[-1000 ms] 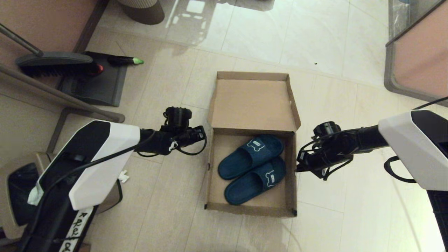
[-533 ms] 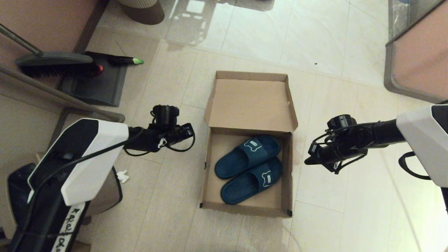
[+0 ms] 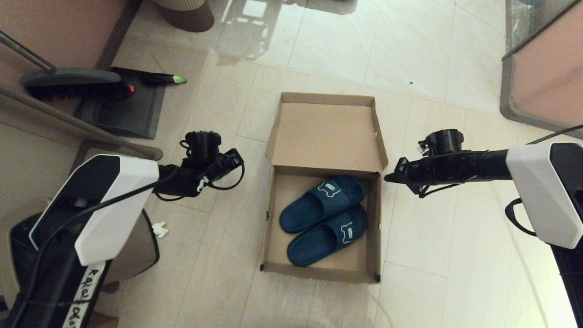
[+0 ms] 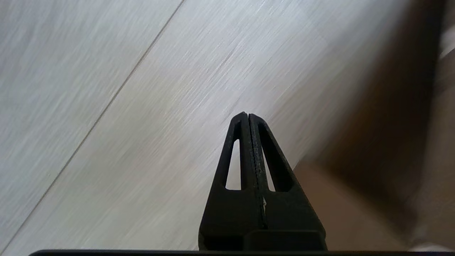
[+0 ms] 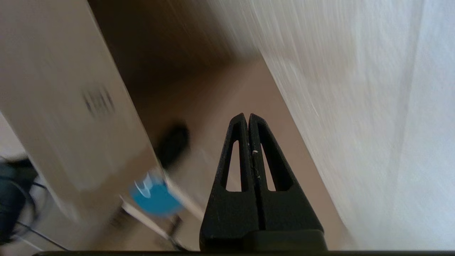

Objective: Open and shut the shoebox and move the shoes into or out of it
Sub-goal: Close the shoe box

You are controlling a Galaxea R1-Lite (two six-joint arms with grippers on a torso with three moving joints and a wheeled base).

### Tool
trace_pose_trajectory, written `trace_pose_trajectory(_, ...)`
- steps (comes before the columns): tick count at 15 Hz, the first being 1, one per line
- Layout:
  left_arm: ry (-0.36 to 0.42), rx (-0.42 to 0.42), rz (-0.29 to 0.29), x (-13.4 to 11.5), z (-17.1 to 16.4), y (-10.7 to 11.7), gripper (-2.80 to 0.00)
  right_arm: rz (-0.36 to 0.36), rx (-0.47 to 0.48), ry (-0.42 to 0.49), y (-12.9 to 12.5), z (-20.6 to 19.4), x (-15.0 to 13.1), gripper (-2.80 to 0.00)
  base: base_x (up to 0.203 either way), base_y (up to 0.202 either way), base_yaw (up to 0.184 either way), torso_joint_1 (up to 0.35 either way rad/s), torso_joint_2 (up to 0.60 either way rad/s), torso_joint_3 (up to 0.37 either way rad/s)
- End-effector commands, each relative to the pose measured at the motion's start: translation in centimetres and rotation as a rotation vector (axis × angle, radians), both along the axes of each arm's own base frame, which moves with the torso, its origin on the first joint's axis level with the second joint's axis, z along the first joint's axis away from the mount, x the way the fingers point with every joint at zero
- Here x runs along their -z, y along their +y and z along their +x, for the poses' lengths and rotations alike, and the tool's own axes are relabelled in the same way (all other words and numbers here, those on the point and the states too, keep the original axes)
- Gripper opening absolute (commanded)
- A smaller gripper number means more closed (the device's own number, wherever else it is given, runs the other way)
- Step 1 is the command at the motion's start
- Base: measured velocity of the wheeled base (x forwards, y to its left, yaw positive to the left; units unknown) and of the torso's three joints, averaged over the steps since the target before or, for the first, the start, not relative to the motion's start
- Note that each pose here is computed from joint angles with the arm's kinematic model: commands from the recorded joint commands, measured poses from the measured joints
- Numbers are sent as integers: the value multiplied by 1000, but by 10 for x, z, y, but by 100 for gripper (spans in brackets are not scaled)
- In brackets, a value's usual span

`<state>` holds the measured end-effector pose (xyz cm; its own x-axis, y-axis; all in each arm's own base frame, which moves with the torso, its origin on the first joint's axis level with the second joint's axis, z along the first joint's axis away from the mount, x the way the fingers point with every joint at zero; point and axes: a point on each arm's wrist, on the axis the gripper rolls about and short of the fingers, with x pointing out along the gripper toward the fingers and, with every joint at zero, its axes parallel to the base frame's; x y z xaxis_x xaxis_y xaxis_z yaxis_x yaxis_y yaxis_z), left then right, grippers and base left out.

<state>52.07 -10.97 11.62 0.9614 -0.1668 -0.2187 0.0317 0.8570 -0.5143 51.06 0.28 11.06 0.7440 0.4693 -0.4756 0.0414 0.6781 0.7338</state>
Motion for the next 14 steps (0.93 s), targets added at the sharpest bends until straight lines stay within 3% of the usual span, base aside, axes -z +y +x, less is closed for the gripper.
trace_pose_trajectory(1, -113, -26, -29, 11, 9, -1, -280, 59, 24, 30, 3, 6, 13, -280, 0, 0, 0, 0, 0, 0)
trace_pose_trajectory(3, -176, -31, -54, 17, 10, -9, -280, 176, 82, 31, 8, 9, 7, -280, 0, 0, 0, 0, 0, 0)
trace_pose_trajectory(6, -156, -5, -164, 18, 6, -27, -280, 317, 146, 33, 10, 13, -1, -280, 0, 0, 0, 0, 0, 0)
trace_pose_trajectory(8, -134, 6, -270, 15, 2, -39, -280, 323, 127, 36, 21, 12, -4, -280, 0, 0, 0, 0, 0, 0)
trace_pose_trajectory(11, -106, 47, -369, 17, 0, -49, -280, 327, 91, 40, 41, 10, -5, -280, 0, 0, 0, 0, 0, 0)
trace_pose_trajectory(14, -83, 101, -406, 18, -5, -66, -280, 327, 77, 46, 49, 10, -4, -280, 0, 0, 0, 0, 0, 0)
